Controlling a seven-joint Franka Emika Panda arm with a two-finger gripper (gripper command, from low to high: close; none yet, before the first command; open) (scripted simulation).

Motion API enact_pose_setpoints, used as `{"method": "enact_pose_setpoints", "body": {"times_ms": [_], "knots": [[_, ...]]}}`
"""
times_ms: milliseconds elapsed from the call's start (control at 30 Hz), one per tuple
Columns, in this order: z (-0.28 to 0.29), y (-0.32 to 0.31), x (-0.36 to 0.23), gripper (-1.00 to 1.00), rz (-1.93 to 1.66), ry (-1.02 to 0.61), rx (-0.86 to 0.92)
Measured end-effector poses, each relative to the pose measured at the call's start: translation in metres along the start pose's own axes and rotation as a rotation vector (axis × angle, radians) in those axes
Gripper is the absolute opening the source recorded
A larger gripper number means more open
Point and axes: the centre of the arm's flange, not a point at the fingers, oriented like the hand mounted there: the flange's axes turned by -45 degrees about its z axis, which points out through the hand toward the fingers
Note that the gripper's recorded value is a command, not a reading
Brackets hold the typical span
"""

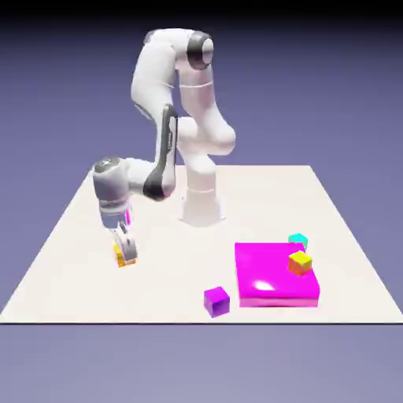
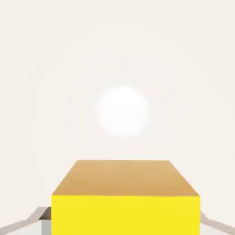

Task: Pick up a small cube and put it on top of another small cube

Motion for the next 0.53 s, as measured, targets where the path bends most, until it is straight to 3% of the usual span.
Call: {"method": "enact_pose_setpoints", "body": {"times_ms": [200,267,400,433,533], "knots": [[-0.019,-0.150,-0.106,-1.00,-0.392,0.009,-0.025],[-0.021,-0.162,-0.119,-1.00,-0.428,0.010,-0.027],[0.040,-0.161,-0.117,-1.00,-0.428,0.011,-0.028],[0.049,-0.161,-0.117,1.00,-0.428,0.011,-0.028],[0.033,-0.162,-0.116,1.00,-0.427,0.011,-0.028]]}}
